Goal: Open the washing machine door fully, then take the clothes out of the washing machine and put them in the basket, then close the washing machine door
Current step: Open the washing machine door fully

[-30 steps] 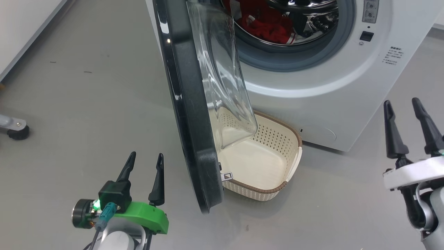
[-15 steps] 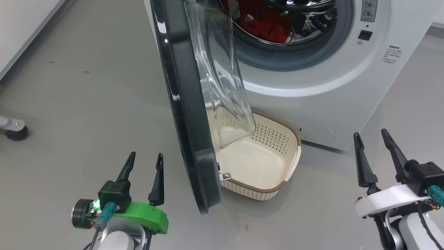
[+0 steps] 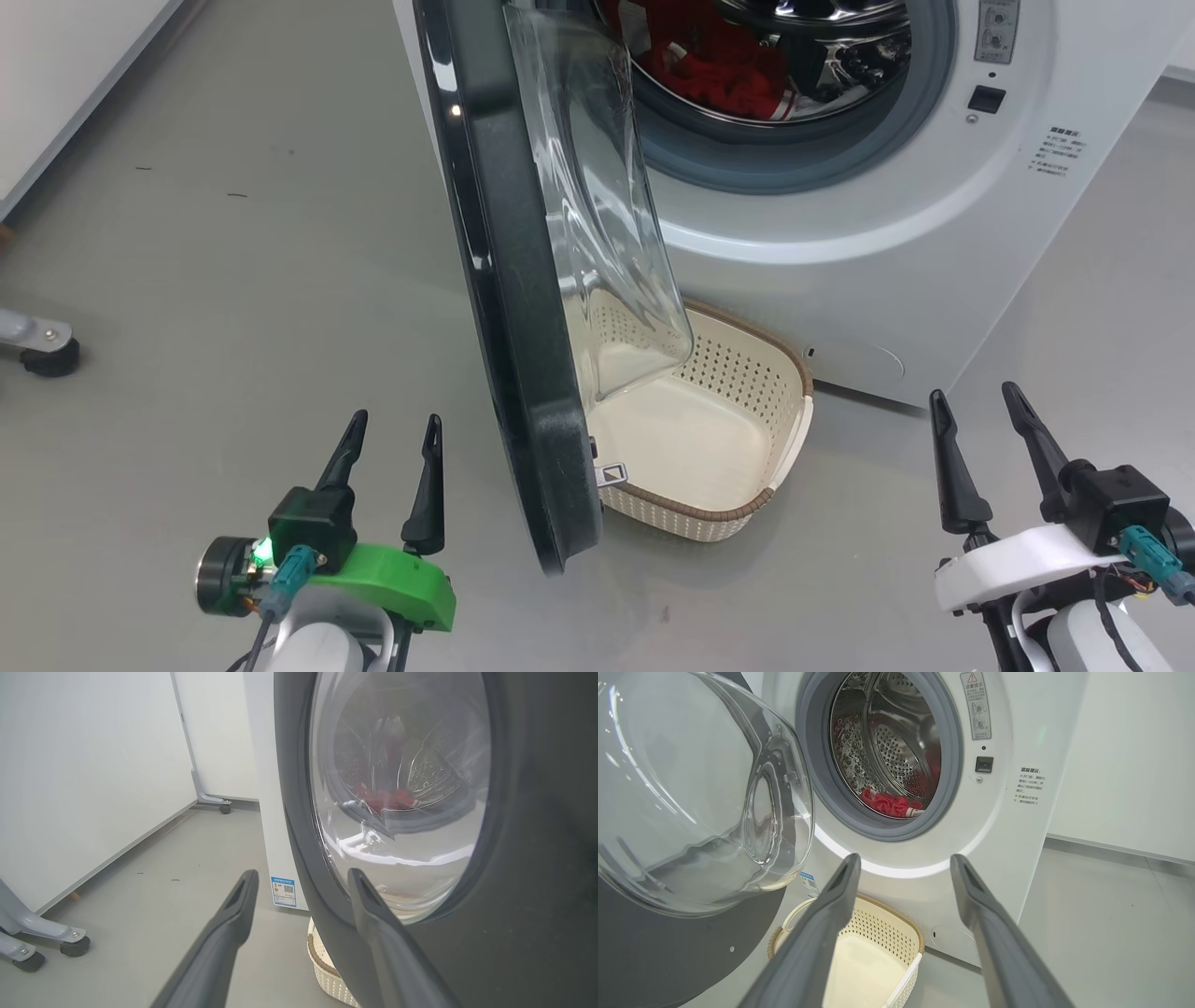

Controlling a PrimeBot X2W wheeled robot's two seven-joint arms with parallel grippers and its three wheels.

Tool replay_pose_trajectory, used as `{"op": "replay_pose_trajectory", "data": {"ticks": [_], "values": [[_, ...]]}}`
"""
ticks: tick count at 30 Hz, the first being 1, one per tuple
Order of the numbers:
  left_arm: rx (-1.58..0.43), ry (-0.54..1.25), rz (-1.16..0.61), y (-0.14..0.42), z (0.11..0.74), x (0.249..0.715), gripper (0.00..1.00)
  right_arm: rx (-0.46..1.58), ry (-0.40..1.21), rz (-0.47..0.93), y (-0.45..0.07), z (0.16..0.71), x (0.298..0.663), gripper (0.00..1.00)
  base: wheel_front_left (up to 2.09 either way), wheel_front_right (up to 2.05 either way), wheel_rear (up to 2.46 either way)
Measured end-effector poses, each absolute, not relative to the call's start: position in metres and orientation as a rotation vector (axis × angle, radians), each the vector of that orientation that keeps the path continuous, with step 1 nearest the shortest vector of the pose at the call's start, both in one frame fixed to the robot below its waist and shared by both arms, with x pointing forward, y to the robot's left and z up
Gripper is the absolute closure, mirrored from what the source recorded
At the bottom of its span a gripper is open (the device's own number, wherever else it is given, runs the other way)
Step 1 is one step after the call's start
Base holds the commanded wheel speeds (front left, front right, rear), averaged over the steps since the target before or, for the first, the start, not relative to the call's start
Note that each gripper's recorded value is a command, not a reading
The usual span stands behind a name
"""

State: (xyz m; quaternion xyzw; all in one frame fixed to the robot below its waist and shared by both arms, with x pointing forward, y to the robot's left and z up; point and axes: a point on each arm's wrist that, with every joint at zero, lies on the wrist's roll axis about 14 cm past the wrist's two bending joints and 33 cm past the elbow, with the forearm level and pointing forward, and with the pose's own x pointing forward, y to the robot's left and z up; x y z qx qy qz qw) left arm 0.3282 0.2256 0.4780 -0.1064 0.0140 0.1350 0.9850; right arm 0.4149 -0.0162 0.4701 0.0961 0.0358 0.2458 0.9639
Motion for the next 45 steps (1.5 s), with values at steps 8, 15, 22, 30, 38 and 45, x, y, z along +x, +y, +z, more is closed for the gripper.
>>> {"op": "replay_pose_trajectory", "data": {"ticks": [8, 15, 22, 30, 38, 45], "values": [[-0.214, 0.027, 0.274, 0.226, 0.478, 0.327, 0.00, 0.192, 0.078, 0.480, -0.017, 0.467, 0.416, 0.00, 0.00, 0.00, 0.00], [-0.213, 0.028, 0.268, 0.224, 0.478, 0.326, 0.00, 0.178, 0.084, 0.460, -0.022, 0.463, 0.419, 0.00, 0.00, 0.00, 0.00], [-0.213, 0.033, 0.263, 0.222, 0.477, 0.326, 0.86, 0.170, 0.092, 0.444, -0.026, 0.459, 0.421, 0.00, 0.00, 0.00, 0.00], [-0.217, 0.038, 0.267, 0.222, 0.475, 0.324, 1.00, 0.167, 0.100, 0.451, -0.024, 0.456, 0.420, 0.00, 0.00, 0.00, 0.00], [-0.225, -0.001, 0.300, 0.232, 0.486, 0.321, 1.00, 0.163, 0.101, 0.449, -0.026, 0.454, 0.422, 0.00, 0.00, 0.00, 0.00], [-0.214, -0.121, 0.342, 0.251, 0.522, 0.322, 1.00, 0.160, 0.101, 0.470, -0.021, 0.454, 0.422, 0.00, 0.00, 0.00, 0.00]]}}
